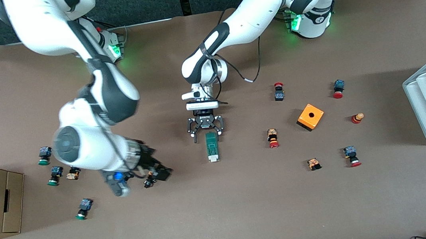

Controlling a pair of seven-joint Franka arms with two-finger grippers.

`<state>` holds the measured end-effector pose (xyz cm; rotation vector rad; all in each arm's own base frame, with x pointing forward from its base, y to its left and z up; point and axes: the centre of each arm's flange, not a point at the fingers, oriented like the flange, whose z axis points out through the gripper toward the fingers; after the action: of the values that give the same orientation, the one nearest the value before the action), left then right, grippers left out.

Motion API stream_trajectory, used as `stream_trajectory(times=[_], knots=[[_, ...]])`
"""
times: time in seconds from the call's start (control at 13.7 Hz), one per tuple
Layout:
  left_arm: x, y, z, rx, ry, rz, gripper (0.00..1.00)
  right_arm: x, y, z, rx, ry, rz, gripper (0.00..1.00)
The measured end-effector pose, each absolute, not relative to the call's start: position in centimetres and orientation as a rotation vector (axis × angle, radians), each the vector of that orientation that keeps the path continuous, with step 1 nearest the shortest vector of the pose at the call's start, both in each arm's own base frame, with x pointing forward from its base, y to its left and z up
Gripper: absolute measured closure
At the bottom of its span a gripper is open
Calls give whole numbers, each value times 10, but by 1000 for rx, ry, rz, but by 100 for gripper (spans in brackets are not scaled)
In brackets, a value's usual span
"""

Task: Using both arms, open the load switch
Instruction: 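Press the left gripper onto the switch while the right gripper reaches the lever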

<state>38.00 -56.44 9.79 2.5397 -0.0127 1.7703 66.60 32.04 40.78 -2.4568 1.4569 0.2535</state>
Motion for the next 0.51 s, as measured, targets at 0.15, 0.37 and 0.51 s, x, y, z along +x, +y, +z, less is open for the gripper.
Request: stream_trajectory(times=[0.15, 0.37, 0.51], knots=[[381, -563, 97, 2540, -9, 1781, 0, 667, 351, 381, -2379, 1565, 228, 1], [380, -561, 91, 2547, -11, 1784, 0, 657, 391, 347, -2351, 1650, 150, 1], [380, -560, 89, 2551, -12, 1784, 0, 652, 404, 337, -2341, 1678, 145, 2]])
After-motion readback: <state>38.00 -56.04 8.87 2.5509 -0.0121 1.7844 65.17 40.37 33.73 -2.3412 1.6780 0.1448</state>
